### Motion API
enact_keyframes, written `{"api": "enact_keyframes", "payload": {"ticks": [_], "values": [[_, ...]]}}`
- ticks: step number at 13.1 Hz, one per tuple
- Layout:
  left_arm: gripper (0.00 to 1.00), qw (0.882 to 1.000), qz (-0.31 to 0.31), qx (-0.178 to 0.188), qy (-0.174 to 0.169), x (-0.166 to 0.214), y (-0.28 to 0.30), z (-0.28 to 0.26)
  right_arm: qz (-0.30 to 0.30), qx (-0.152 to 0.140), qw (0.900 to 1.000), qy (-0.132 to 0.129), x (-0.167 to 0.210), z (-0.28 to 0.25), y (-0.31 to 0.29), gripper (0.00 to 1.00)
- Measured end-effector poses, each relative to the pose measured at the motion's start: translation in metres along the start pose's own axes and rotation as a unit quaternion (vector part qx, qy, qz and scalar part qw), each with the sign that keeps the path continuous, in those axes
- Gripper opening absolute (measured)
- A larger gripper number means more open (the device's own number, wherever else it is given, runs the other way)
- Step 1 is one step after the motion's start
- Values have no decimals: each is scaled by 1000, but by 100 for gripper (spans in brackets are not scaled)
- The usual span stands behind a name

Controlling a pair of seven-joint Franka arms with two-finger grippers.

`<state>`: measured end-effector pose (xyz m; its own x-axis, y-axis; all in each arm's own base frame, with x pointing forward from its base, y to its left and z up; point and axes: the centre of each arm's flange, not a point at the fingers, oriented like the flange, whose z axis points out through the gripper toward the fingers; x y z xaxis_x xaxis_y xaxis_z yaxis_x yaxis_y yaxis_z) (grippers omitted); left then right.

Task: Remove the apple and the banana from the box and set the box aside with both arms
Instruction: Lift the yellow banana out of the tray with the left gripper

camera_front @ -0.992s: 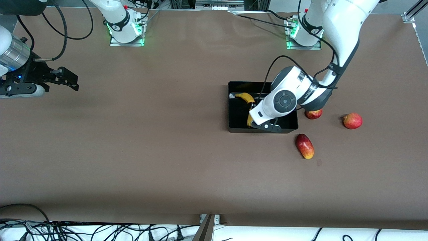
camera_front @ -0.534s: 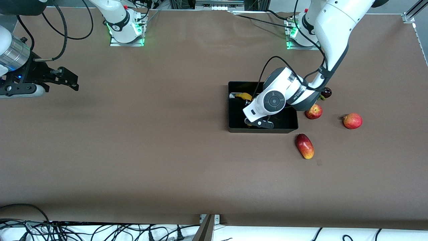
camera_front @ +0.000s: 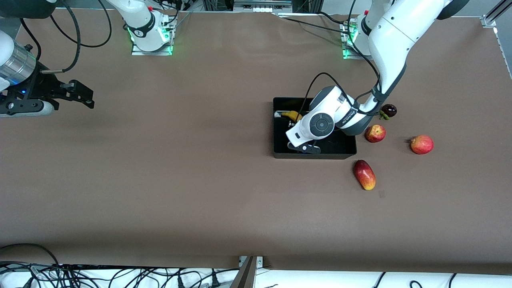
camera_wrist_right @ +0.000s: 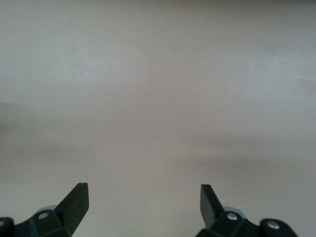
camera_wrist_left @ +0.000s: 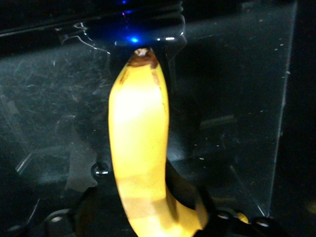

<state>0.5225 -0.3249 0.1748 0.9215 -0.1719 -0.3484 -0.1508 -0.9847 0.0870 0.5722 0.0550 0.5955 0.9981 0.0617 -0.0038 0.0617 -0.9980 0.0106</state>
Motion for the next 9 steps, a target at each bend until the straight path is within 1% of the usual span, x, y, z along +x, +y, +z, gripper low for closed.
{"api": "enact_keyframes", "payload": {"ticks": [4,5,7,9], "values": [[38,1000,0,3,-5,-1,0,0,0,0,1000,0,0,0,0,100],[34,1000,-1,8,-13,-1,-2,-4,0,0,1000,0,0,0,0,100],[34,999,-5,22,-29,-1,-5,-32,0,0,1000,0,0,0,0,100],[34,999,-11,36,-35,-2,-10,-80,0,0,1000,0,0,0,0,100]]}}
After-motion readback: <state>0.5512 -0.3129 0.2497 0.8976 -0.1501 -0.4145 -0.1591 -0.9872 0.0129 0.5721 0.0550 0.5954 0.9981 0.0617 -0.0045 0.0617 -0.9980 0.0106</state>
